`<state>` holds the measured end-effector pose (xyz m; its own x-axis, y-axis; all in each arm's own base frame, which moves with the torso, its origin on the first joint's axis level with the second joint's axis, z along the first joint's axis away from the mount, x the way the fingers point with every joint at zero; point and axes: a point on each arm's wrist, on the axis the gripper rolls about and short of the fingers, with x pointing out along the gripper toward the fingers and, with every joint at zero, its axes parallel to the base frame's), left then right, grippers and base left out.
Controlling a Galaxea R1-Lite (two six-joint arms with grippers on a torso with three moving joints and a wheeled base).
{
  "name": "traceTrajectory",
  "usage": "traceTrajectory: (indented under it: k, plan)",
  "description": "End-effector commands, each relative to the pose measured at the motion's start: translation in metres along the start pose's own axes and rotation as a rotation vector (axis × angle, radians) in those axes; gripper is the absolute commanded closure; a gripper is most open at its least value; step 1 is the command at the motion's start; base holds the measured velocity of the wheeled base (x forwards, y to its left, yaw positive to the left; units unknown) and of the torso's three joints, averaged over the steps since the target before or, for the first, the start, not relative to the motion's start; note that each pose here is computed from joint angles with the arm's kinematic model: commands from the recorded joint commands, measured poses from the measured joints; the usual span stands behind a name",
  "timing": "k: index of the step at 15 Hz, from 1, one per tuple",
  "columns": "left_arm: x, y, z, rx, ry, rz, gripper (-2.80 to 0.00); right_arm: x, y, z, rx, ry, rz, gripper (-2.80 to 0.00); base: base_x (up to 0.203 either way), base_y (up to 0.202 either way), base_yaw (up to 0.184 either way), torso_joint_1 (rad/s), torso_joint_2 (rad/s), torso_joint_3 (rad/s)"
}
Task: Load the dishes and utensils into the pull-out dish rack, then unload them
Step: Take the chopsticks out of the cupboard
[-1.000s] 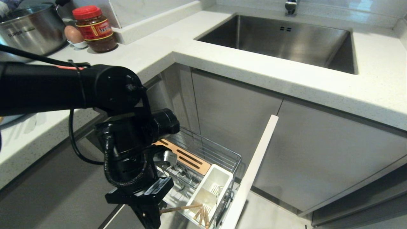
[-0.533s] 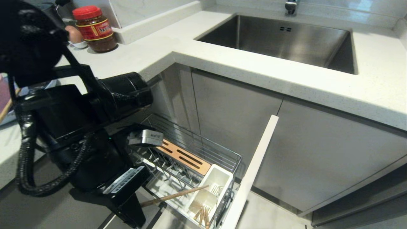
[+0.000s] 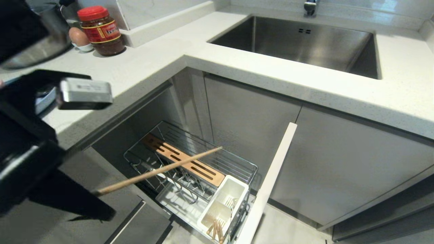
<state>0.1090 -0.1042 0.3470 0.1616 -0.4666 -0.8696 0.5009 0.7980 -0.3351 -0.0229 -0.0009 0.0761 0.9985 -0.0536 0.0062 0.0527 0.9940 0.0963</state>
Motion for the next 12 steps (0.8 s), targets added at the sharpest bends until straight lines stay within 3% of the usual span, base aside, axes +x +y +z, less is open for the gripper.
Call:
traceTrajectory:
  k: [1,5,9,12]
  plan:
    - [-0.041,0.000,-0.036,0.037,-0.158,-0.020,0.00,0.000,0.000,0.000,0.001,-0.005,0.000,0.00,0.000,0.000,0.000,0.000,0.00,0.000]
    - [-0.070,0.008,-0.071,0.010,-0.306,0.018,0.00,0.000,0.000,0.000,0.001,-0.004,0.000,0.00,0.000,0.000,0.000,0.000,0.00,0.000]
    - [-0.086,0.015,-0.075,-0.116,-0.516,0.088,0.00,0.000,0.000,0.000,0.001,-0.005,0.000,0.00,0.000,0.000,0.000,0.000,0.00,0.000]
    - [-0.098,0.020,-0.074,-0.232,-0.698,0.210,0.00,0.000,0.000,0.000,0.001,-0.005,0.000,0.00,0.000,0.000,0.000,0.000,0.00,0.000]
